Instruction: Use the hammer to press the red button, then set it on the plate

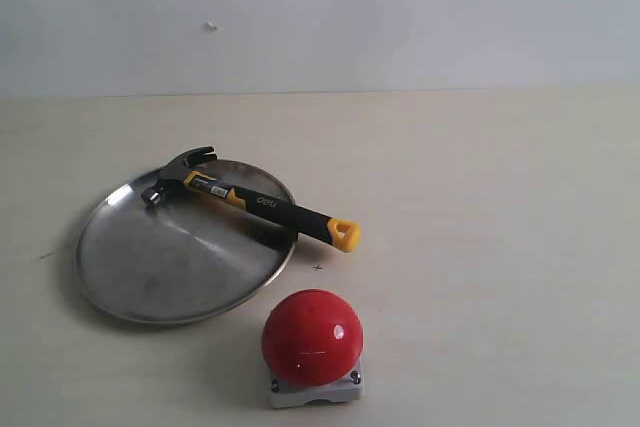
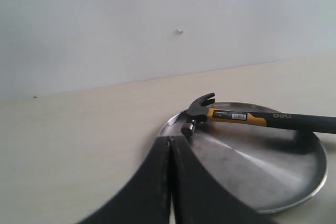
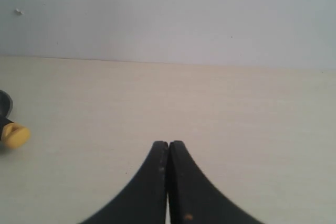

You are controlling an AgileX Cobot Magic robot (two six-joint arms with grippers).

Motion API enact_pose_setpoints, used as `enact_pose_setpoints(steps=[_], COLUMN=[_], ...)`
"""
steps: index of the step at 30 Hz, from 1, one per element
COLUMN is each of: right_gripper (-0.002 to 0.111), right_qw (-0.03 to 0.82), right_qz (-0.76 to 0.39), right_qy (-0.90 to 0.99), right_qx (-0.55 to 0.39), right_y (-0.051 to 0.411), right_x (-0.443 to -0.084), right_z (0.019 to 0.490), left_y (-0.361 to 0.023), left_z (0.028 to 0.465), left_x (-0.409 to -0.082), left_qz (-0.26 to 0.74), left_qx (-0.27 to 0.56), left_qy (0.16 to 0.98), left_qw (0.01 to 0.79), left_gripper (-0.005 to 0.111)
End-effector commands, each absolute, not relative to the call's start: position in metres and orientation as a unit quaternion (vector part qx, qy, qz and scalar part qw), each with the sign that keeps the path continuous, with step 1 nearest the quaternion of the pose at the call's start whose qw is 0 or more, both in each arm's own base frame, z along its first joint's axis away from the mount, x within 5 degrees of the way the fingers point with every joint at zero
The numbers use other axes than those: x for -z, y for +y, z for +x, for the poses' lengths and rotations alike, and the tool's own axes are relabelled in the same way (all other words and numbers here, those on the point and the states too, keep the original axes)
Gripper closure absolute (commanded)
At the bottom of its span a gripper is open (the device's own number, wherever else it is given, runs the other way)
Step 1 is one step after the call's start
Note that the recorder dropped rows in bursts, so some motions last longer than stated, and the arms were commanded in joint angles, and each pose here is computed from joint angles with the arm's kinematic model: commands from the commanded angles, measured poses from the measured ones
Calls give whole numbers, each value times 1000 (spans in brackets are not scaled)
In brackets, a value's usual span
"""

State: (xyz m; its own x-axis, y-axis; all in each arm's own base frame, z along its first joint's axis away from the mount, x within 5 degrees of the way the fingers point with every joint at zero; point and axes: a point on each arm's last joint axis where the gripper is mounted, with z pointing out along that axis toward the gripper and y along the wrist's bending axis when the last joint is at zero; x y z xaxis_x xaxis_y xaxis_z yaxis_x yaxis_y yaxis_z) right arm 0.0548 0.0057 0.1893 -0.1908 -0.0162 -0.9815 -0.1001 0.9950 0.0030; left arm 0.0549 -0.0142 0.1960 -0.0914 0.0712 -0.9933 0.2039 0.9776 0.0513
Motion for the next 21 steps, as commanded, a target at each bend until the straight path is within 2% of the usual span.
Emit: enact_pose_setpoints(steps=[1,16,21], right_gripper=[108,108,108], right_qw=[637,637,637], right_qz=[-35,-35,-35], right_qy=[770,770,770], right_qx=[-31,-31,-31], right_y=[5,5,5], right_x=[-188,-188,-188], right_z=[55,55,55], left_y=[-14,-14,-14], left_z=[55,54,53], left_x=[-196,-195,-189], left_qz=[87,87,105], left_qx=[48,50,38], left_qy=[736,739,760], left_qw=[669,666,640], left_gripper=[107,107,107])
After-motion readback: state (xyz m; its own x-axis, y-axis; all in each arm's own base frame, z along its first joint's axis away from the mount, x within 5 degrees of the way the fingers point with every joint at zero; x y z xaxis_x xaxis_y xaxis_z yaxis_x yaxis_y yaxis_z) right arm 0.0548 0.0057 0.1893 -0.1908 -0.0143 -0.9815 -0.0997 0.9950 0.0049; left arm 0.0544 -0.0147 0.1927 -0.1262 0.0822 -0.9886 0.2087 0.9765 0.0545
